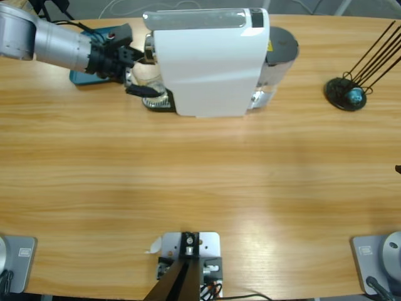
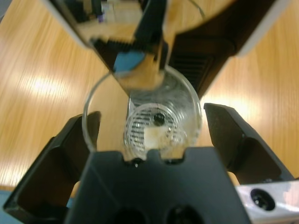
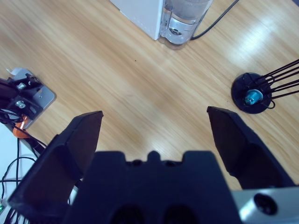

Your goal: Pour coffee

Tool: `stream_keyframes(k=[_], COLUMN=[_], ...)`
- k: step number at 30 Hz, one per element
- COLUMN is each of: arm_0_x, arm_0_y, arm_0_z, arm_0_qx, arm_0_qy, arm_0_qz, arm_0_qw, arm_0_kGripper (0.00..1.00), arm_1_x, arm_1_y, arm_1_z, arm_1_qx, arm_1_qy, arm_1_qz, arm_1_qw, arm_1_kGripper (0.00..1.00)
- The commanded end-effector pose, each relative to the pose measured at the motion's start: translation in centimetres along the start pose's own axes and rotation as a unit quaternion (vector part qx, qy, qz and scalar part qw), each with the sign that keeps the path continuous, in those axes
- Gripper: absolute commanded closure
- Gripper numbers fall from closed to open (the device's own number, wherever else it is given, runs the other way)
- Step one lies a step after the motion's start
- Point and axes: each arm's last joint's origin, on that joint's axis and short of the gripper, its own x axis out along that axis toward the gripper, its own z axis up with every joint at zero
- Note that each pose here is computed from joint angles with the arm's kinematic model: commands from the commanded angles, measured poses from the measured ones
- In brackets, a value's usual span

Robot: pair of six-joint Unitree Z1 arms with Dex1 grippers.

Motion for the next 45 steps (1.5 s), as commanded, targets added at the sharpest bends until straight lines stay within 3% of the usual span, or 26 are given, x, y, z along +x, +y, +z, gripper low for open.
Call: stream_keyframes(k=[1, 6, 11, 12, 14, 15, 16, 24, 30, 37, 45], arm_0_x=[-7.0, -10.6, -12.6, -13.0, -13.5, -13.7, -13.9, -14.0, -13.7, -13.4, -12.9], arm_0_y=[-1.5, -5.6, -11.0, -11.7, -13.0, -13.6, -14.0, -14.4, -14.2, -14.0, -13.6], arm_0_z=[-0.5, -1.0, -2.1, -2.0, -1.5, -1.3, -1.2, -1.9, -2.3, -2.5, -2.9], arm_0_qx=[-0.033, -0.08, -0.11, -0.108, -0.099, -0.095, -0.095, -0.127, -0.134, -0.139, -0.148], arm_0_qy=[-0.061, -0.064, -0.062, -0.065, -0.066, -0.066, -0.065, -0.05, -0.032, -0.027, -0.012], arm_0_qz=[0.018, 0.038, 0.038, 0.039, 0.047, 0.052, 0.055, 0.078, 0.089, 0.085, 0.088], arm_0_qw=[0.997, 0.994, 0.991, 0.991, 0.992, 0.992, 0.992, 0.988, 0.986, 0.986, 0.985], arm_0_kGripper=[0.036, 0.036, 0.036, 0.036, 0.036, 0.036, 0.036, 0.036, 0.036, 0.036, 0.036], arm_1_x=[0.1, 0.7, 5.7, 6.8, 8.5, 9.4, 10.6, 15.1, 18.4, 19.3, 20.9], arm_1_y=[0.3, 0.6, -1.3, -2.1, -3.2, -3.5, -3.8, -4.5, -5.6, -5.8, -5.8], arm_1_z=[0.9, 4.8, 11.9, 13.5, 16.8, 18.4, 20.1, 25.8, 25.4, 25.3, 24.0], arm_1_qx=[-0.011, 0.016, 0.096, 0.104, 0.086, 0.072, 0.062, 0.059, 0.078, 0.074, 0.079], arm_1_qy=[0.01, -0.011, 0.017, 0.016, 0.01, 0.01, 0.017, 0.031, 0.07, 0.076, 0.107], arm_1_qz=[-0.017, -0.072, -0.062, -0.063, -0.042, -0.03, -0.031, -0.047, -0.036, -0.033, -0.018], arm_1_qw=[1.0, 0.997, 0.993, 0.992, 0.995, 0.997, 0.997, 0.997, 0.994, 0.994, 0.991], arm_1_kGripper=[0.0, 0.0, 0.021, 0.161, 0.744, 0.957, 1.0, 1.0, 1.0, 1.0, 1.0])
